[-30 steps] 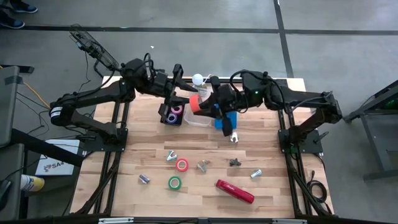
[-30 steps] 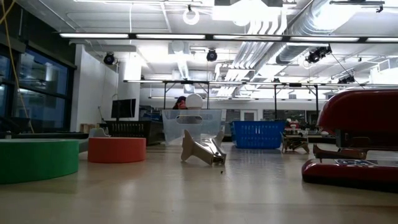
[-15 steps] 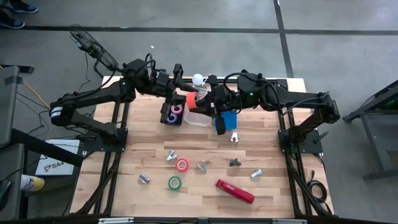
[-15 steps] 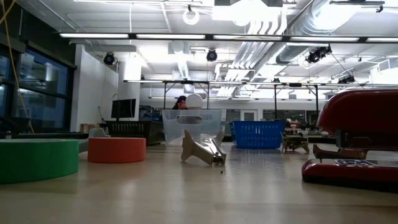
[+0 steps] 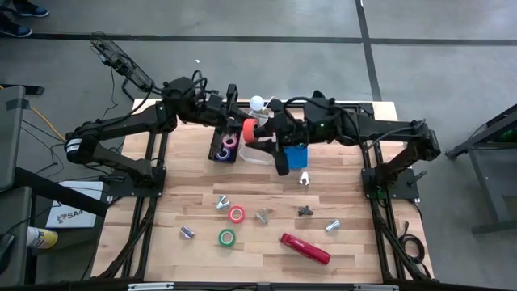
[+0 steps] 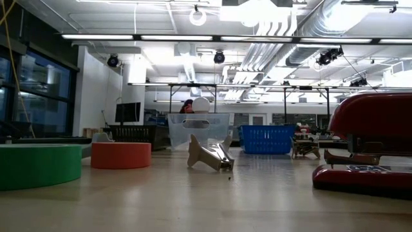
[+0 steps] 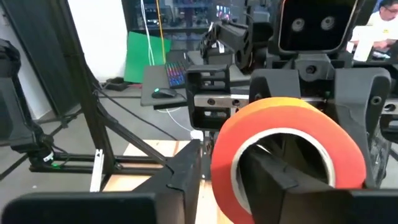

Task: Pick and place Stapler, Stapler remover, tape
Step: Put the orange tape into the black basket

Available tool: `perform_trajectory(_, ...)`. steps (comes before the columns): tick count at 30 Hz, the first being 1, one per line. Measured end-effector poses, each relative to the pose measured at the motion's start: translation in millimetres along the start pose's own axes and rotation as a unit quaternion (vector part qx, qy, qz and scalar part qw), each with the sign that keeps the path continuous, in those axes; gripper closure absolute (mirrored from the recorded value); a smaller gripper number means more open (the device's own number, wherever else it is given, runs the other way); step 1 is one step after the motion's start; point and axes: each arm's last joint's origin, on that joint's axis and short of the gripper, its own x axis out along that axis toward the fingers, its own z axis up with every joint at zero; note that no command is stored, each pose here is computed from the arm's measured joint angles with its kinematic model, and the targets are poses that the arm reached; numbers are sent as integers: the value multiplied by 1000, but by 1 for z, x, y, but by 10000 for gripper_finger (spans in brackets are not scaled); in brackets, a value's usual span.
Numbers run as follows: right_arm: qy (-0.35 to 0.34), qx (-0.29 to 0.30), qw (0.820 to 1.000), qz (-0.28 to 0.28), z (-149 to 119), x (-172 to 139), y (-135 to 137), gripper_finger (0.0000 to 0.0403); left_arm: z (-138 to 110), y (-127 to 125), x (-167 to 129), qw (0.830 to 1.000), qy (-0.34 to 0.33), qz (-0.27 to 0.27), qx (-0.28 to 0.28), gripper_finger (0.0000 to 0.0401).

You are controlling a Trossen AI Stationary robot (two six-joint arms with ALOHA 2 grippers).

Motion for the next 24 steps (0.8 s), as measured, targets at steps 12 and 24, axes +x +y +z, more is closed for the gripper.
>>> perform_trajectory(12,30,-2,995,-92,9,-36,-2,271,-16,4,-7,986,101,127,-26,368)
perform_trajectory(24,76,-6,985,-158,11,-67,-4,269,-63,21,-43,879,363,299,-80,368)
